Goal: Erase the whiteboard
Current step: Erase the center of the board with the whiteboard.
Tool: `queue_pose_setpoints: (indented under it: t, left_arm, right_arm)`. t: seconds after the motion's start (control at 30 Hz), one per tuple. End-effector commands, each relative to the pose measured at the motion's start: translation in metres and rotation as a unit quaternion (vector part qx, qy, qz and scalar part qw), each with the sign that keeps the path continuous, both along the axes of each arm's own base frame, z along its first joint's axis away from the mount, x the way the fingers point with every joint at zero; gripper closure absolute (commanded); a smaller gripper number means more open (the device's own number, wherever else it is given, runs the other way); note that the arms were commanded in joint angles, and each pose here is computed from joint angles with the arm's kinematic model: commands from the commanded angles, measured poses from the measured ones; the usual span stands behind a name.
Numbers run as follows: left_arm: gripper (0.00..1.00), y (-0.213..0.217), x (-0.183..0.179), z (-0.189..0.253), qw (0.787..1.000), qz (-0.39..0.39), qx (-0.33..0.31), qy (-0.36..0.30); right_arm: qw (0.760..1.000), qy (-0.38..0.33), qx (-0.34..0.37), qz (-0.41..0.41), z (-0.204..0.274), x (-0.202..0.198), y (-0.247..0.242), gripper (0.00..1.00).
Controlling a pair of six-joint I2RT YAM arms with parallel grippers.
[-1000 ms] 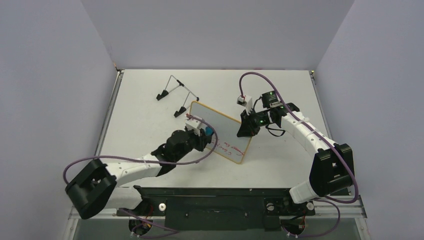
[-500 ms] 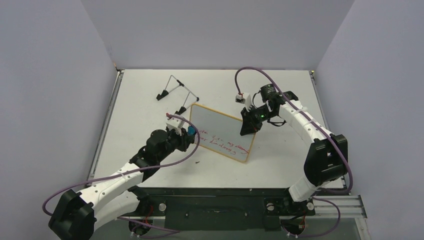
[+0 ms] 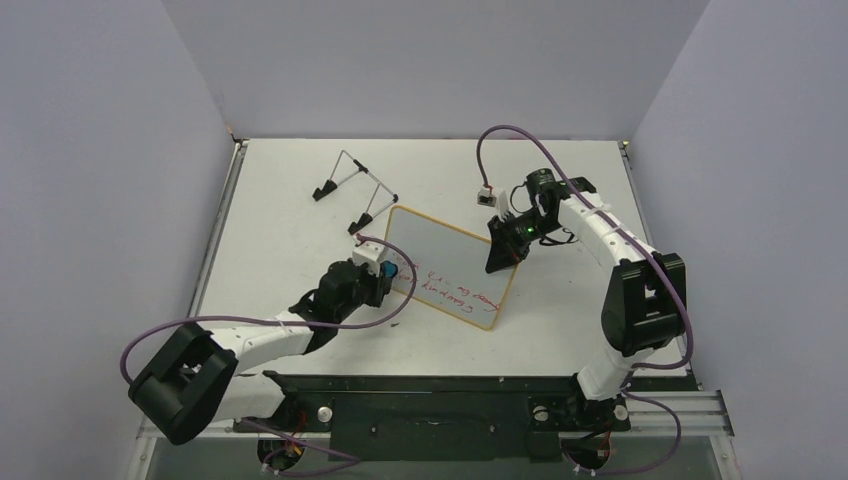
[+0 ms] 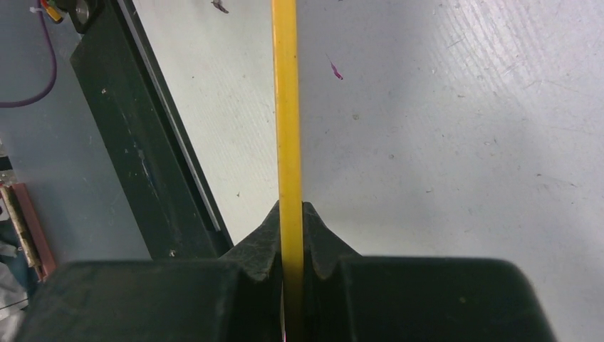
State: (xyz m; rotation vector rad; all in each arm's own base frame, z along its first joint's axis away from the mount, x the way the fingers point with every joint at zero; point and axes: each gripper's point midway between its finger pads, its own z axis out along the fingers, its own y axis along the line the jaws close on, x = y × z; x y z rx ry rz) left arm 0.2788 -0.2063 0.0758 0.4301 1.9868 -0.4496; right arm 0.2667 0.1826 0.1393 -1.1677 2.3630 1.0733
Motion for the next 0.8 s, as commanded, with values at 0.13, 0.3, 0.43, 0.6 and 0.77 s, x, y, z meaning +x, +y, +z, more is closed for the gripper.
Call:
queue_pose_setpoints:
  t: [0.13,0.3,0.43,0.6,0.77]
  left_arm:
    - [1.0,-0.007,0.041,0.02,0.994,0.054,0.002,-0.096]
    - [1.0,-0.004,0.048,0.02,0.991,0.067,0.014,-0.111]
    - [1.0,0.001,0.054,0.027,0.989,0.079,0.018,-0.121]
    - [1.0,0.008,0.066,0.029,0.988,0.095,0.032,-0.12]
    - [1.0,0.004,0.078,0.037,0.987,0.106,0.044,-0.116]
  right_arm:
    - [0.999,0.028,-0.02,0.002,-0.01,-0.003,-0.004,1.0]
    - [0.999,0.032,-0.02,0.0,-0.012,-0.002,-0.006,1.0]
    - [0.999,0.034,-0.021,-0.001,-0.014,-0.002,-0.006,1.0]
    - [0.999,0.034,-0.02,-0.001,-0.014,-0.002,-0.006,1.0]
    - [0.999,0.034,-0.019,-0.001,-0.013,-0.002,-0.006,1.0]
